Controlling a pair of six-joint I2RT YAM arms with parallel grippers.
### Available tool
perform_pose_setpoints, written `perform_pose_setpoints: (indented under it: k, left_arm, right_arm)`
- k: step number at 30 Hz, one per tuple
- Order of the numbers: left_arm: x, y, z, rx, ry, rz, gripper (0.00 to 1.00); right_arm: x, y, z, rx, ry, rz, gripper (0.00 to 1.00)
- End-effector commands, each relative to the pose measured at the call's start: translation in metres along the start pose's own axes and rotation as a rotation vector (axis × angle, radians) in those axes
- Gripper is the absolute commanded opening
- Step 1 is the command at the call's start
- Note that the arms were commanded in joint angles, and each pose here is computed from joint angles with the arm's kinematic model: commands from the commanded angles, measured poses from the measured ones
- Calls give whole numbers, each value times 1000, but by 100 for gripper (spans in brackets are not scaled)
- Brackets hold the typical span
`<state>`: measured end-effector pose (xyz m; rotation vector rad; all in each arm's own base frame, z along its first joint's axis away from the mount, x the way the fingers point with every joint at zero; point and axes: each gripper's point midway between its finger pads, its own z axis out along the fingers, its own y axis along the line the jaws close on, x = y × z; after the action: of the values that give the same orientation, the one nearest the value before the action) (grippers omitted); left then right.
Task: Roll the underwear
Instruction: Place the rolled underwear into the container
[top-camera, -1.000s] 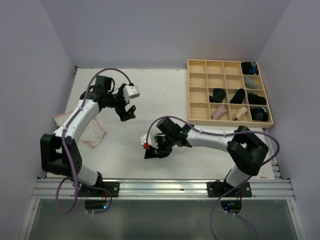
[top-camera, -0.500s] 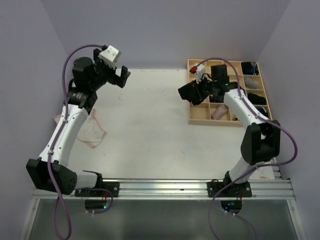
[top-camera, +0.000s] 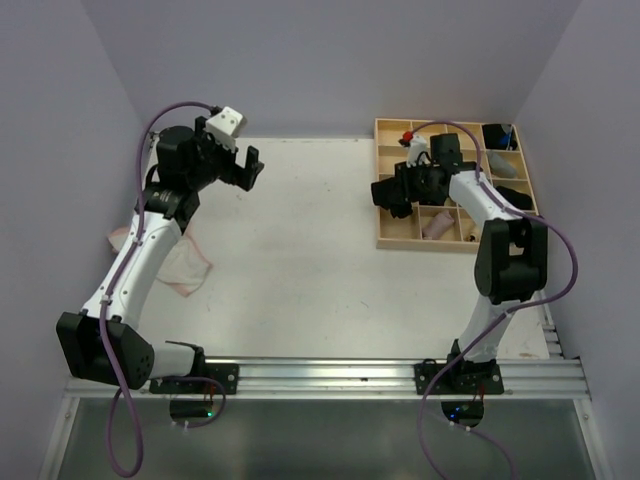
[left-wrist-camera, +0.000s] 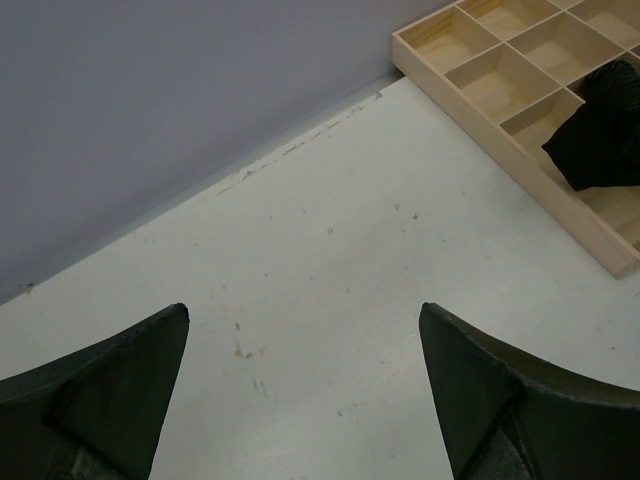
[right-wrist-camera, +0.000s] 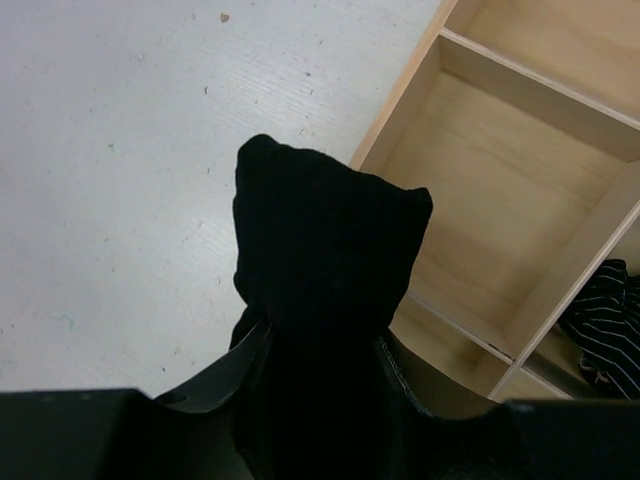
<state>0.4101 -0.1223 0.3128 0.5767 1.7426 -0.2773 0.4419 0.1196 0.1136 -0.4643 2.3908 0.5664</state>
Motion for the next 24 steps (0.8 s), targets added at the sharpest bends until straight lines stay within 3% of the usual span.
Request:
perform_pose_setpoints:
  k: [1, 9, 17, 21, 24]
  left_arm:
    - [2, -1, -5, 0, 9, -8, 100]
    - [11, 3, -3, -21, 38, 9, 100]
    - [18, 8, 1, -40, 60, 29, 100]
    - [22, 11, 3, -52, 72, 30, 100]
    - [25, 15, 4, -69, 82, 33, 100]
  right_arm:
    - [-32, -13, 1, 36, -91, 2, 0]
    - [-77, -54, 1, 145, -195, -221, 0]
    - [-64, -98, 11, 319, -47, -550, 0]
    - [-40, -100, 18, 407, 35, -697, 0]
    - [-40, -86, 33, 430, 26, -771, 0]
